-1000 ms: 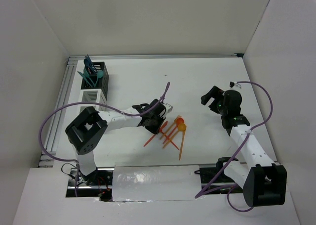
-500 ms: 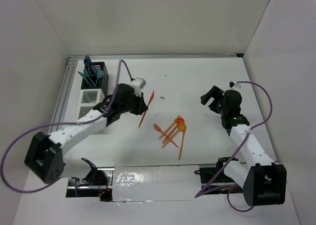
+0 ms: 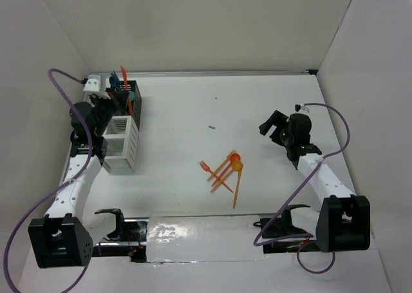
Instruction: Sort the eating utensils into containers
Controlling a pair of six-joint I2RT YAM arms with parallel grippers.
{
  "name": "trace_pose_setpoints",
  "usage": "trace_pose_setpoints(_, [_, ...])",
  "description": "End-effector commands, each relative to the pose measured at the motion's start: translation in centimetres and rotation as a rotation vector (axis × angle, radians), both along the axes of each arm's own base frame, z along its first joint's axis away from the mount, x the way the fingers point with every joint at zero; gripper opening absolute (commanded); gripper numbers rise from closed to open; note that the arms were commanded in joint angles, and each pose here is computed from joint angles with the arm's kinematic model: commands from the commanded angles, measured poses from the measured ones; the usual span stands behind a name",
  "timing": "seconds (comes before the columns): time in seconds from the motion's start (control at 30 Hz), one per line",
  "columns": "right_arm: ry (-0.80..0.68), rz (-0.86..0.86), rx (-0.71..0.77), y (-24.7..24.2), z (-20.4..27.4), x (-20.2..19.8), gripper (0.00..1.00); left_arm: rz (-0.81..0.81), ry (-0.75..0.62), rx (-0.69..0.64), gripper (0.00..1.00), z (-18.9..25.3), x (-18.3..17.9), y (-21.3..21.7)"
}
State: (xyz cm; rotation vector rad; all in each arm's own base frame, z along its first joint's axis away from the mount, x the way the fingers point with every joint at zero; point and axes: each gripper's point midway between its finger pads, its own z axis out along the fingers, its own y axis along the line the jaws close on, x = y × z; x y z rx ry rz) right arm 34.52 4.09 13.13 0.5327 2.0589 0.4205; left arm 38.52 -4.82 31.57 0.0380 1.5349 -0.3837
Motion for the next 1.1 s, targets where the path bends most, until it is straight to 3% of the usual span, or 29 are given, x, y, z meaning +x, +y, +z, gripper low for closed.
trace_pose_setpoints(0.0, [-0.095, 0.01, -0.009, -0.1, 2.7, 2.3, 0.95, -0.004, -0.209, 0.072, 0.0, 3.5, -0.4, 3.2])
trace_pose_setpoints(0.23, [-0.103, 0.015, -0.012, -0.1, 2.5, 3.2, 0.95, 0.127, -0.264, 0.113, 0.0, 1.0, -1.3, 8.5])
trace_pose_setpoints(0.43, [-0.125, 0.008, -0.018, -0.3, 2.9, 3.6, 0.95, 0.127, -0.271, 0.113, 0.0, -1.9, -0.8, 9.5])
trace_pose_setpoints(0.7, [-0.118, -0.015, -0.024, -0.7, 2.5, 3.2, 0.95, 0.125, -0.174, 0.058, 0.01, -6.5, 0.3, 10.2])
trace_pose_setpoints(0.83, [-0.115, -0.012, -0.026, -0.6, 2.4, 3.2, 0.96, 0.142, -0.14, 0.03, 0.2, -7.2, 0.2, 10.4])
trace_pose_setpoints(0.93, [-0.118, -0.007, -0.019, -0.5, 2.5, 3.2, 0.96, 0.173, -0.15, 0.035, 0.38, -6.9, -0.5, 10.7])
trace_pose_setpoints(0.97, [-0.122, -0.004, -0.018, -0.4, 2.6, 3.2, 0.96, 0.191, -0.161, 0.036, 0.48, -6.3, -0.9, 11.0])
trace_pose_setpoints(1.07, [-0.143, -0.004, -0.022, -0.5, 3.3, 3.1, 0.96, 0.198, -0.169, 0.062, 0.58, -5.2, -1.6, 11.2])
